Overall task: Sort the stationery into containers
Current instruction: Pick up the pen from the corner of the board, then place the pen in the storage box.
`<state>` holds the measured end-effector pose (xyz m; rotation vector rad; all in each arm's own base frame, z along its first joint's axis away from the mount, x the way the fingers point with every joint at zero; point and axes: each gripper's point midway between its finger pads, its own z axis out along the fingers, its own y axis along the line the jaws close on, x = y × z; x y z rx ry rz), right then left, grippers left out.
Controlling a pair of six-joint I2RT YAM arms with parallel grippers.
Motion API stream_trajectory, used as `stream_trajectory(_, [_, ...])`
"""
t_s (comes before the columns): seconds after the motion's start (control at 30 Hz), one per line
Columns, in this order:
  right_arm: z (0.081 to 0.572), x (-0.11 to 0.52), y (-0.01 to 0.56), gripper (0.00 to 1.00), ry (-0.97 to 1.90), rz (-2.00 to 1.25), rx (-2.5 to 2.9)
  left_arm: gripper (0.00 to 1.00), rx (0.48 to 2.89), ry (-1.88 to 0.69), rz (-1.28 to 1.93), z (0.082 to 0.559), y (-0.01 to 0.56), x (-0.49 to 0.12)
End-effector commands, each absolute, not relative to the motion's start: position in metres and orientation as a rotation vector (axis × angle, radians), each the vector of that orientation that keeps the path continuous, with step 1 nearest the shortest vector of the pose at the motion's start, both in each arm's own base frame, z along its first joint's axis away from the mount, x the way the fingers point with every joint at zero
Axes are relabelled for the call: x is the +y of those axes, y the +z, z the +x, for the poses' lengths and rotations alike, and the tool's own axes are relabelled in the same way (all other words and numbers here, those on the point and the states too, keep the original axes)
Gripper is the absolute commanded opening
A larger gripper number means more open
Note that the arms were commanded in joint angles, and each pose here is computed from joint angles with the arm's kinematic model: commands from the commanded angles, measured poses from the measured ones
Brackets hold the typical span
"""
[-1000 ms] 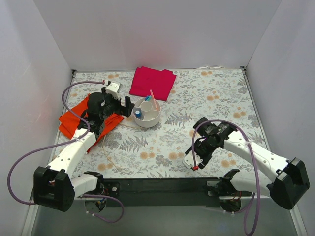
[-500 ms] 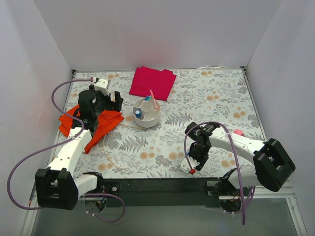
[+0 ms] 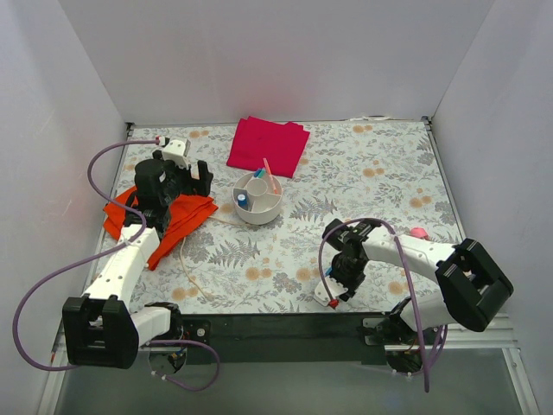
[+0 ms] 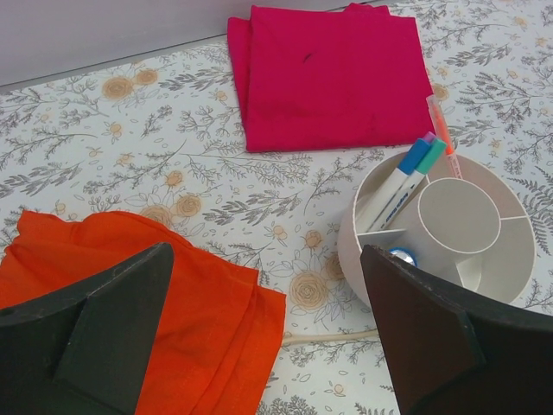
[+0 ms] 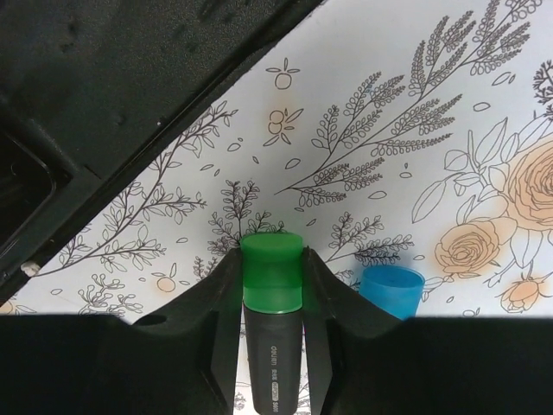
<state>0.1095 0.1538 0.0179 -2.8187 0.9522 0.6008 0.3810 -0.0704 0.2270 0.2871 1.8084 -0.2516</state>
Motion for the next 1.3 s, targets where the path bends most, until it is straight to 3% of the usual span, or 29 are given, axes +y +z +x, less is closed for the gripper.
stream_trajectory(0.0, [0.124, 0.157, 0.025, 0.11, 0.51, -2.796, 1.044, 0.91, 1.777, -0.257, 0.287, 0.378, 0.234, -0.07])
stream_trajectory(0.13, [0.161, 0.187, 0.093, 0.07, 0.438, -2.591, 1.062, 0.91, 1.766, -0.263, 0.292, 0.377, 0.236, -0.071])
stream_trajectory(0.27, [0.219, 0.24, 0.201, 0.07, 0.429, -2.239, 1.136, 0.91, 1.774, -0.276, 0.271, 0.373, 0.233, -0.071])
stream_trajectory(0.43, [0.269, 0.289, 0.277, 0.05, 0.768, -1.722, 1.307, 0.91, 1.816, -0.299, 0.237, 0.366, 0.223, -0.07])
stream_trajectory(0.5, [0.273, 0.3, 0.274, 0.03, 0.972, -1.493, 1.464, 0.9, 1.829, -0.288, 0.239, 0.367, 0.219, -0.067])
stream_trajectory(0.63, [0.298, 0.329, 0.327, 0.01, 1.044, -1.209, 1.182, 0.9, 1.841, -0.247, 0.23, 0.375, 0.217, -0.058])
stream_trajectory(0.9, [0.328, 0.354, 0.345, 0.01, 1.279, -0.917, 1.143, 0.9, 1.906, -0.164, 0.269, 0.387, 0.2, -0.043])
stream_trajectory(1.27, [0.33, 0.37, 0.319, 0.01, 1.346, -0.876, 1.0, 0.89, 1.968, -0.107, 0.295, 0.4, 0.183, -0.032])
